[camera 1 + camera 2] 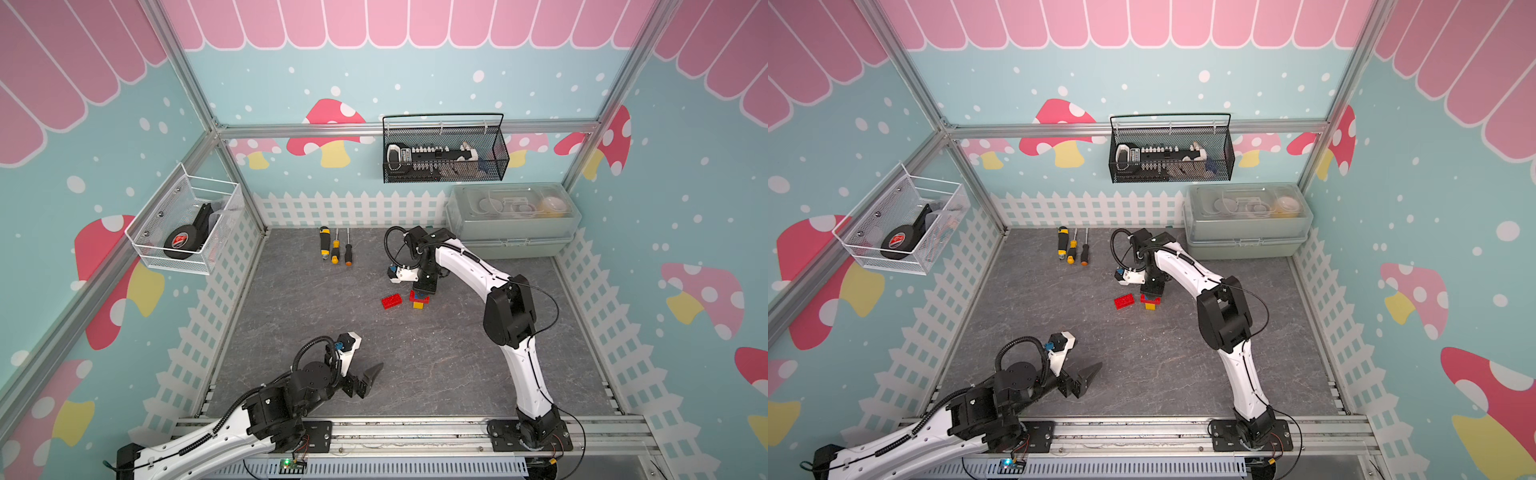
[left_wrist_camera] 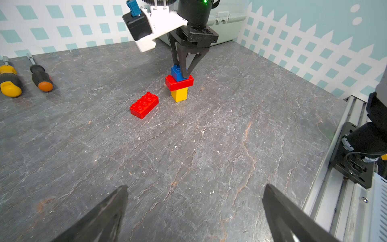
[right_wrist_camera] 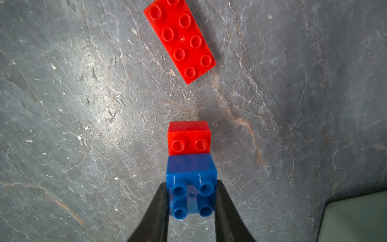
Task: Assemble the letter f with lego
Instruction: Assemble the lego brick with the lego brick.
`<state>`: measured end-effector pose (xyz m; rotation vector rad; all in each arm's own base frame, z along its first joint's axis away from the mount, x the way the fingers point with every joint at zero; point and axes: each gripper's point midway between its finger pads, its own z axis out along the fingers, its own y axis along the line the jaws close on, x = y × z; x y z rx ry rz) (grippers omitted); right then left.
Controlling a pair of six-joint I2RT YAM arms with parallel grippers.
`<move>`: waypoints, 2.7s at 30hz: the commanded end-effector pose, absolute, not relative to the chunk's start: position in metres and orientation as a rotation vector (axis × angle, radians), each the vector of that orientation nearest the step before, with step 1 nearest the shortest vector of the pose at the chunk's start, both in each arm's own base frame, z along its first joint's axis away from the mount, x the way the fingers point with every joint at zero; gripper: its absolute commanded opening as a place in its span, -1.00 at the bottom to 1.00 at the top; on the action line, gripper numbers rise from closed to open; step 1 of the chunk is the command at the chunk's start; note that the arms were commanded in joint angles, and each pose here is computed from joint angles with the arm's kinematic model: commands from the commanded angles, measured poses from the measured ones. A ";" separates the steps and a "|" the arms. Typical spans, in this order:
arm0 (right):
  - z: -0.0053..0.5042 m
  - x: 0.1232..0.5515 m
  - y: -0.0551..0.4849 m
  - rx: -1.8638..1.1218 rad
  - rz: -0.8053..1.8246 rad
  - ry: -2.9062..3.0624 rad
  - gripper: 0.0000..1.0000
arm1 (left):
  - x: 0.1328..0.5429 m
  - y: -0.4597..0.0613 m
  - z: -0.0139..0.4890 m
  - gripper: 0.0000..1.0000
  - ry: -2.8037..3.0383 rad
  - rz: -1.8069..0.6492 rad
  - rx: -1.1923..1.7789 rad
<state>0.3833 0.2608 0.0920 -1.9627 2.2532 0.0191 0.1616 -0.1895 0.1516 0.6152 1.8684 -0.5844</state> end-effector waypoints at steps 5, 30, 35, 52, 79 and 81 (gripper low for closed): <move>0.080 0.382 0.259 -2.016 -0.004 2.272 -0.41 | 0.161 -0.191 0.150 0.98 1.859 -0.578 0.636; 0.047 0.365 0.251 -2.048 0.048 2.393 -0.41 | 0.160 -0.191 0.150 0.98 1.859 -0.580 0.639; 0.039 0.360 0.252 -2.047 0.085 2.408 -0.41 | 0.160 -0.191 0.150 0.98 1.860 -0.579 0.638; 0.030 0.355 0.248 -2.047 0.210 2.433 -0.40 | 0.161 -0.192 0.149 0.98 1.867 -0.574 0.642; 0.031 0.358 0.261 -2.157 0.102 2.421 -0.39 | 0.161 -0.192 0.149 0.99 1.865 -0.574 0.641; 0.029 0.358 0.262 -2.160 0.102 2.421 -0.39 | 0.161 -0.192 0.149 0.98 1.865 -0.575 0.641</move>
